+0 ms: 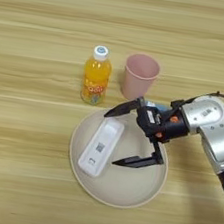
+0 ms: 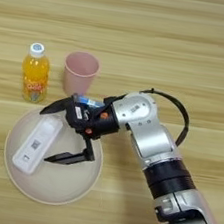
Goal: Move the objects on the table
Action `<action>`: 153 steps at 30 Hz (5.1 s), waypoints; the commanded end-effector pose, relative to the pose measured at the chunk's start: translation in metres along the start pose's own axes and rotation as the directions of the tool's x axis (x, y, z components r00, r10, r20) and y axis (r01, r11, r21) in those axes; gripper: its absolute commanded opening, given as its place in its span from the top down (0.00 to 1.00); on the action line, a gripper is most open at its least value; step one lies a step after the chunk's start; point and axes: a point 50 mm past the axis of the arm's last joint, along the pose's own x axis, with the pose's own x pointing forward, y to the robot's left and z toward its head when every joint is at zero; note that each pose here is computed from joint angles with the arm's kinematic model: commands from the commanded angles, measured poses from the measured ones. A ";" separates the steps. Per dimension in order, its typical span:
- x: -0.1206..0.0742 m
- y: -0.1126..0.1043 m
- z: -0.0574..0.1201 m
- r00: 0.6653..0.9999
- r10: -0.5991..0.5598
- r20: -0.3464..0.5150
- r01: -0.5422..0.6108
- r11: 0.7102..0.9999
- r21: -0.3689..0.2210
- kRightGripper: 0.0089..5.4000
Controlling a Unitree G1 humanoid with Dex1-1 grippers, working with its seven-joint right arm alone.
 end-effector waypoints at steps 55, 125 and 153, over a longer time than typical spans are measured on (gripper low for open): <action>0.036 -0.035 0.008 0.948 0.065 -0.312 -0.131 0.972 -0.197 0.04; -0.103 -0.020 0.030 0.930 -0.299 -0.214 0.286 0.954 -0.090 0.46; -0.182 -0.038 -0.063 0.495 -0.672 -0.551 0.826 0.560 0.059 0.46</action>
